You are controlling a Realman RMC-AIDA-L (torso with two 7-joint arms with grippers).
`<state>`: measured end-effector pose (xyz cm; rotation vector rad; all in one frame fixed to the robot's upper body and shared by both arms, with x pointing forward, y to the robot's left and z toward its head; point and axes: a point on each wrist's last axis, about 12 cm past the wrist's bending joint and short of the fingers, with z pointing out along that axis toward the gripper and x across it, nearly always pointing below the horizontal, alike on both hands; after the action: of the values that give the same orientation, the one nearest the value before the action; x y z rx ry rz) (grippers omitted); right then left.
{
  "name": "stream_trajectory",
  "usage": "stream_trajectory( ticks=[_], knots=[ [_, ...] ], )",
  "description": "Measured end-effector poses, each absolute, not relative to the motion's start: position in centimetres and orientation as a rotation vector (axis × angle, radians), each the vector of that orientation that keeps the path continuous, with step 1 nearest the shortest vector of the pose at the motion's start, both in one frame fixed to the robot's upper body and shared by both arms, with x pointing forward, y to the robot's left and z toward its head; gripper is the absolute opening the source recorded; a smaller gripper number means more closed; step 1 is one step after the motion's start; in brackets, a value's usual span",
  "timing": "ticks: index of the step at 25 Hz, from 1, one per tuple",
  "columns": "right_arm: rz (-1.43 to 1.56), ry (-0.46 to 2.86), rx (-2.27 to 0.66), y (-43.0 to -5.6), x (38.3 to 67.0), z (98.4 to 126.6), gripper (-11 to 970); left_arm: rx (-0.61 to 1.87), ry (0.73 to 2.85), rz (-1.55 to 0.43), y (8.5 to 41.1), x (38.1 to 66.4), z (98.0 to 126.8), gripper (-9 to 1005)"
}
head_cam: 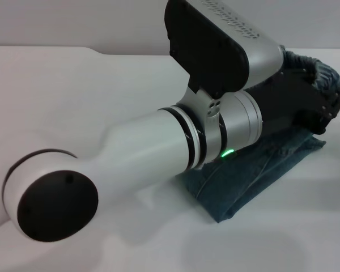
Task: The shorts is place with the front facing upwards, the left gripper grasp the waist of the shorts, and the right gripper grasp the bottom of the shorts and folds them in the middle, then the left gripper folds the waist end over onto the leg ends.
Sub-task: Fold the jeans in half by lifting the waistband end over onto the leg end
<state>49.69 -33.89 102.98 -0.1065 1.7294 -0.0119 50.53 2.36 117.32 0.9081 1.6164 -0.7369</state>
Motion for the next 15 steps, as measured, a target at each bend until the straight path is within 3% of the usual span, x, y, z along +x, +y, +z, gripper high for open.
stream_trajectory(
  ticks=[5,10,15],
  knots=[
    [-0.009,1.729,-0.106,-33.9,49.5,102.9,0,0.899,1.596,-0.723,2.1,50.7,116.8,306],
    [-0.007,1.715,-0.103,-34.0,49.0,103.1,0,0.905,1.579,-0.706,1.7,51.0,116.1,572],
    [0.001,1.706,-0.105,-33.8,48.8,103.1,0,0.971,1.624,-0.714,1.0,51.2,115.6,668]
  ],
)
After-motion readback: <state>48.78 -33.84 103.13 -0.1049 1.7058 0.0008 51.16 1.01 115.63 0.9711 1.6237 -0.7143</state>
